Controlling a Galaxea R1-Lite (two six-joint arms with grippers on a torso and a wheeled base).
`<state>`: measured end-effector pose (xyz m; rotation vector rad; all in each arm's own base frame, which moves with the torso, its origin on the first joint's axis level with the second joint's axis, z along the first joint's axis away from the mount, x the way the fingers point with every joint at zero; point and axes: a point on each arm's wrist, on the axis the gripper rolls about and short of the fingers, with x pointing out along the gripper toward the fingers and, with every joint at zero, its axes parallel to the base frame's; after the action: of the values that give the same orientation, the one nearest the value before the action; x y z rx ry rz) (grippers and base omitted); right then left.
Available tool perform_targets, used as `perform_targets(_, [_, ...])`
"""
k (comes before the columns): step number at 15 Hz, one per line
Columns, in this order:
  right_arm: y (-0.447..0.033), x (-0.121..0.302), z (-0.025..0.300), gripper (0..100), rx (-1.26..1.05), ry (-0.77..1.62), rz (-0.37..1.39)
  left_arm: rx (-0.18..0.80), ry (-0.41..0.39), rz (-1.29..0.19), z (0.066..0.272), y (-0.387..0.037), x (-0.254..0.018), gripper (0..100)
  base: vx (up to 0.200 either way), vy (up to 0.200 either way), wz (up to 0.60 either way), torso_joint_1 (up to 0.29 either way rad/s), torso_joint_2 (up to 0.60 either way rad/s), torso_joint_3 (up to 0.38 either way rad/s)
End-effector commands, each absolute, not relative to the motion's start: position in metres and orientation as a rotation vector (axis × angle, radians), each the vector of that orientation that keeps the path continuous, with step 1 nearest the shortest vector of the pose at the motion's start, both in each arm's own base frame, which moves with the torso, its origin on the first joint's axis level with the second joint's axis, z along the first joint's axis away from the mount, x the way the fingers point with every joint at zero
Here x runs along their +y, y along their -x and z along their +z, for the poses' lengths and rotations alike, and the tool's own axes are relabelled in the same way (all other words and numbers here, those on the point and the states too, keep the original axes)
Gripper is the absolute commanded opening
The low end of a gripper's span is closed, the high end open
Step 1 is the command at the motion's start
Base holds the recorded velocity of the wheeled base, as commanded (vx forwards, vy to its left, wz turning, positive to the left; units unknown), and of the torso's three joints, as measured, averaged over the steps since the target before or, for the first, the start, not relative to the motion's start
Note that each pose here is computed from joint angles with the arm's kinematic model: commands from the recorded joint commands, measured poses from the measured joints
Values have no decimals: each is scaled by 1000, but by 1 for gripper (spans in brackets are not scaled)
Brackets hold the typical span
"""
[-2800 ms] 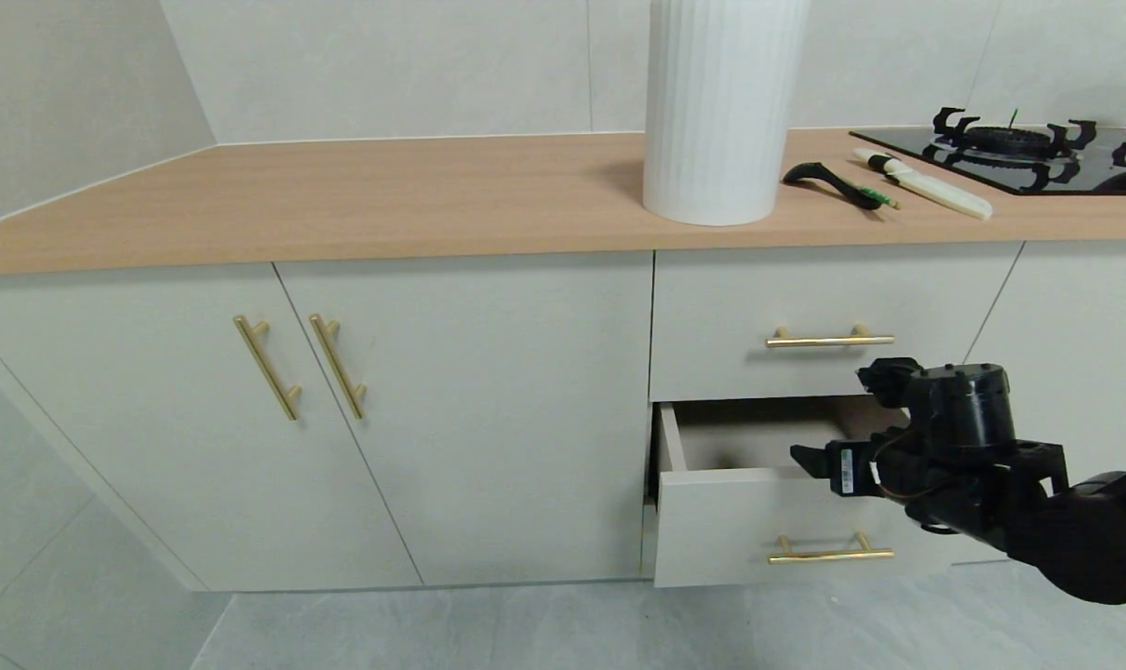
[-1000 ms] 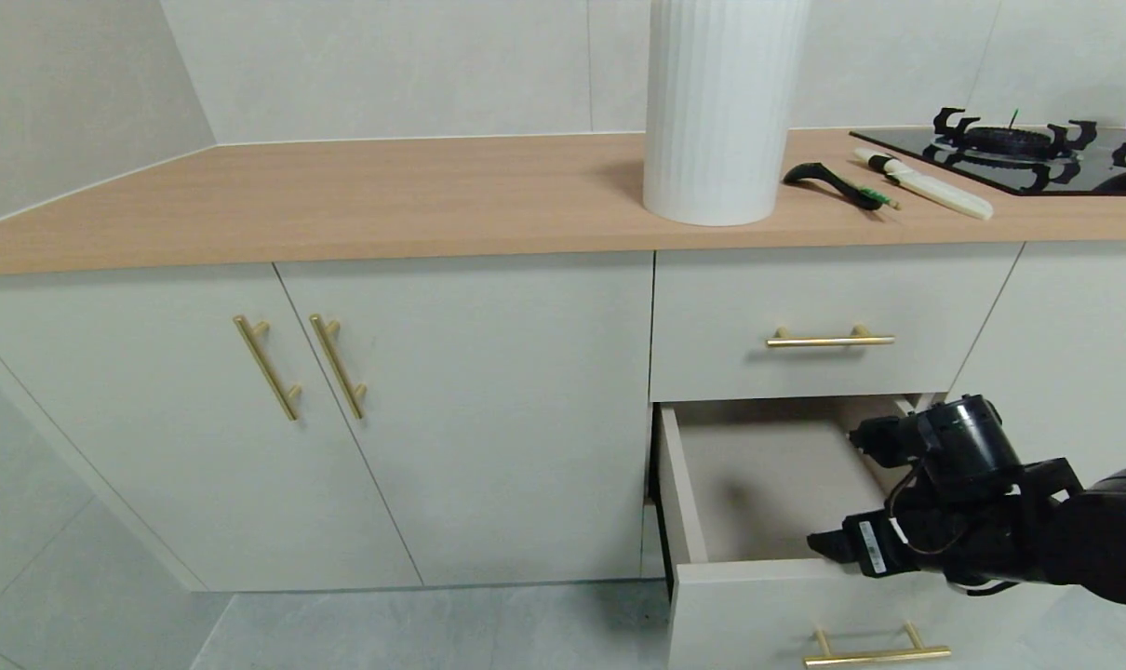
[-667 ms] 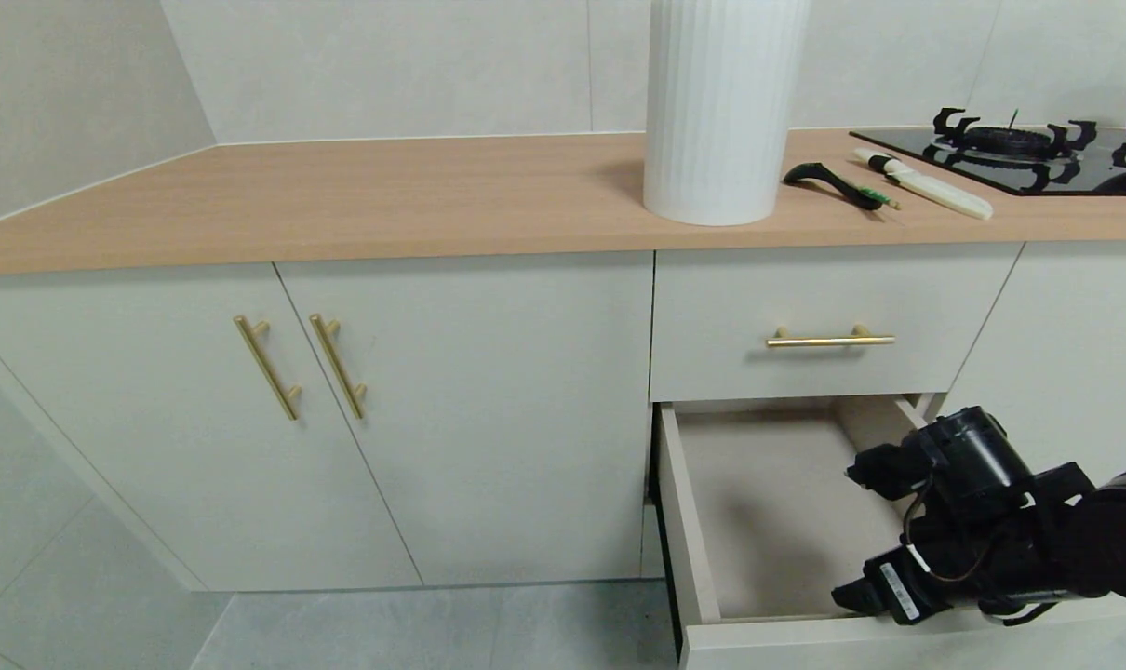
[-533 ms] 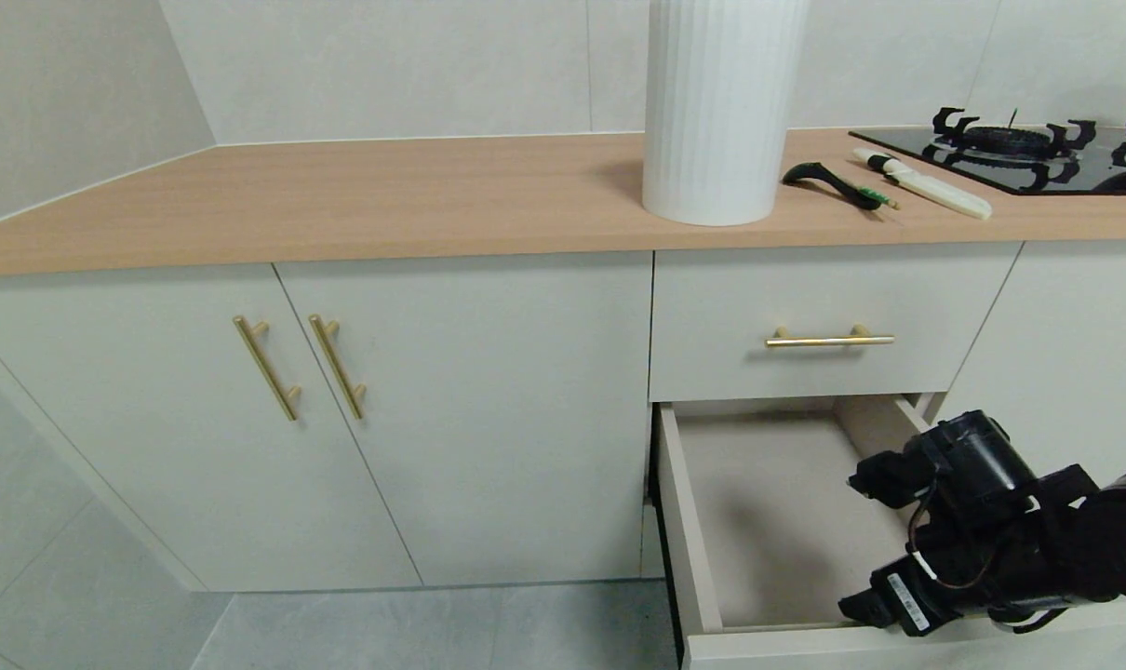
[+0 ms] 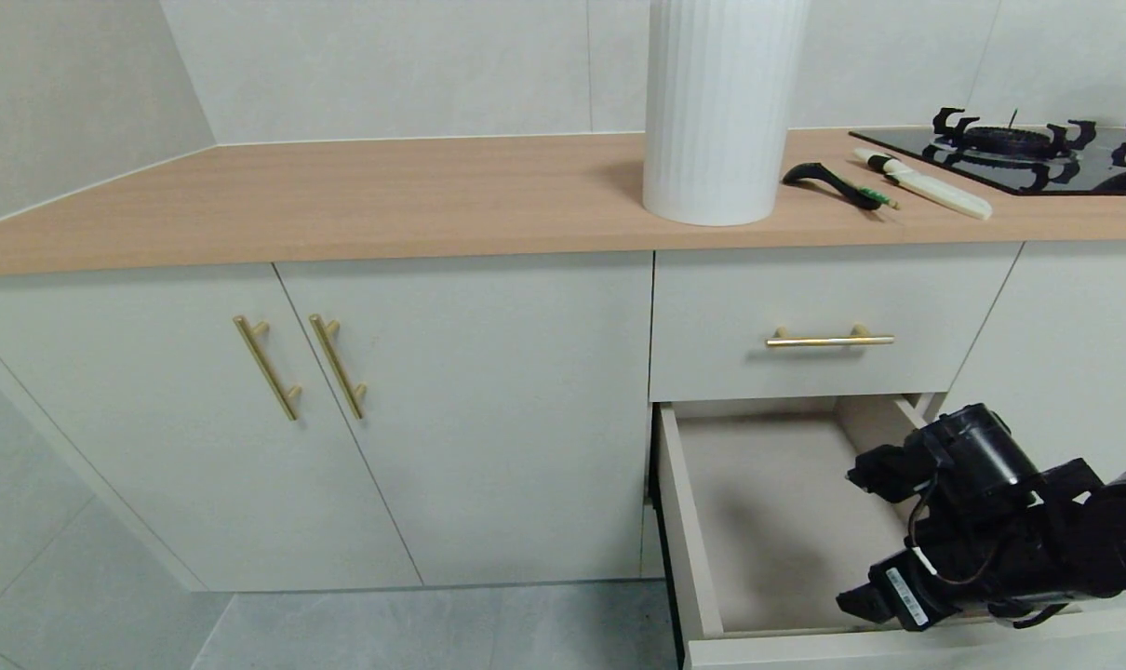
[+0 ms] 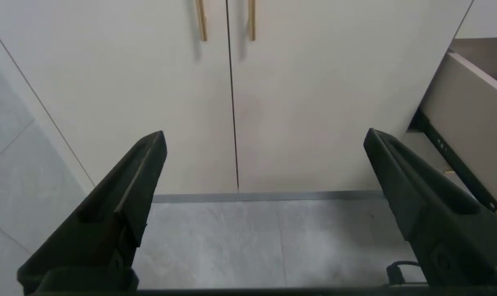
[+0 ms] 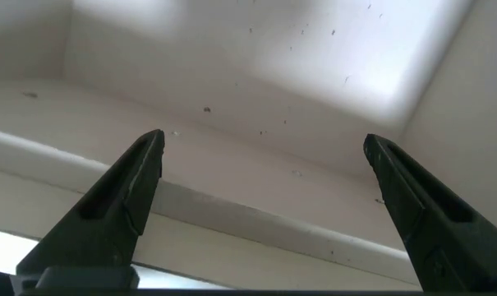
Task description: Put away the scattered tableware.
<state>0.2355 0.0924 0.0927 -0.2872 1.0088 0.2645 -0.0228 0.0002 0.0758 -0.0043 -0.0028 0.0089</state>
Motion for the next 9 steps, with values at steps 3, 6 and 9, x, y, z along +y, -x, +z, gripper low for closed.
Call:
perform_targets(3, [-248,88,105,100,880,219,228,-3,5,9,76,23,0,100,0,0,0,0,0,0])
perform_targets(6, [-260,87,116,100,712,121,188,-3,5,9,76,23,0,100,0,0,0,0,0,0])
perform_targets(9, [-260,85,123,100,646,92,180,-3,5,9,76,23,0,100,0,0,0,0,0,0])
